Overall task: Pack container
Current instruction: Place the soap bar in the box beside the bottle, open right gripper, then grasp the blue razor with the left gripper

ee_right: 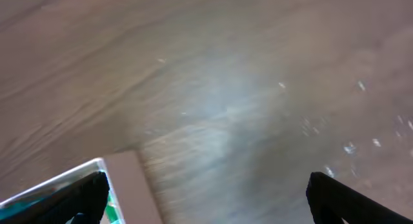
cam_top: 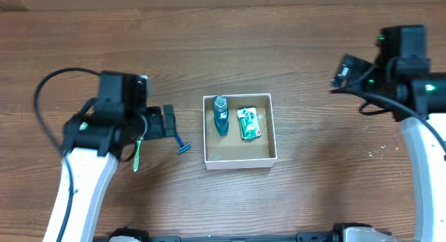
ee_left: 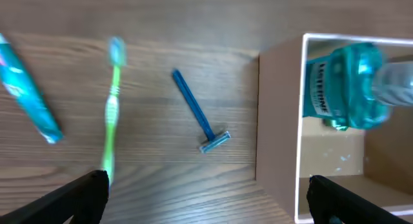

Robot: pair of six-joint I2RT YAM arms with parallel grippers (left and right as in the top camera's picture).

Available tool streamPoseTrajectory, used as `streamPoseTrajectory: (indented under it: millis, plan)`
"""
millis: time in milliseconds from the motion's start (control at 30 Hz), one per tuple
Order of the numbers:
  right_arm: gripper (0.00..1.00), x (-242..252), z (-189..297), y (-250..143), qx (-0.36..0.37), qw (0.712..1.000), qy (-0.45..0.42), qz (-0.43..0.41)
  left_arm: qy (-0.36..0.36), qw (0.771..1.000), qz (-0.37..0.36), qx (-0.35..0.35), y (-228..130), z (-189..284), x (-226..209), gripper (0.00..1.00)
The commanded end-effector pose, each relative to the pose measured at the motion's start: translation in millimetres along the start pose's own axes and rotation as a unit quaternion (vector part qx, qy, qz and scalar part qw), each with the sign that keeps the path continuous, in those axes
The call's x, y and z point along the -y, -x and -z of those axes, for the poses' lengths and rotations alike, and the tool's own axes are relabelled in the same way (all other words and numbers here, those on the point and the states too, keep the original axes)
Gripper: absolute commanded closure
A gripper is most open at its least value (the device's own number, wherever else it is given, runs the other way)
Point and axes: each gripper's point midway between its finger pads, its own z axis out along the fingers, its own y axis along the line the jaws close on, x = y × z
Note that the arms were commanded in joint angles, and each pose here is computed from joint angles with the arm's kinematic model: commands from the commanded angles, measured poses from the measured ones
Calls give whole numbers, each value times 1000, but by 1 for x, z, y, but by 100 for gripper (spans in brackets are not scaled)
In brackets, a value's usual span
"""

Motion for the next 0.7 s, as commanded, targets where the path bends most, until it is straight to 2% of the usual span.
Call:
streamPoseTrajectory:
  millis: [0, 133, 300, 500, 533, 667]
  plan:
    - [0, 31, -16, -13, -44, 998, 1, -37, 11, 996, 35, -82, -7, -52, 10, 0]
    - [0, 44, -27, -20, -59, 997, -4, -57, 34, 984, 85, -154, -21, -103, 6, 0]
    - [0, 44, -29, -20, -58, 997, -3, -56, 62, 966, 97, -231, -46, -161, -4, 0]
    - [0, 43, -29, -20, -58, 997, -1, -56, 101, 958, 92, -253, -59, -184, -20, 0]
    - [0, 42, -29, -20, -58, 997, 1, -56, 107, 957, 91, -254, -59, -186, -22, 2]
    - [0, 41, -29, -20, -60, 997, 5, -56, 115, 955, 93, -257, -61, -187, -25, 24]
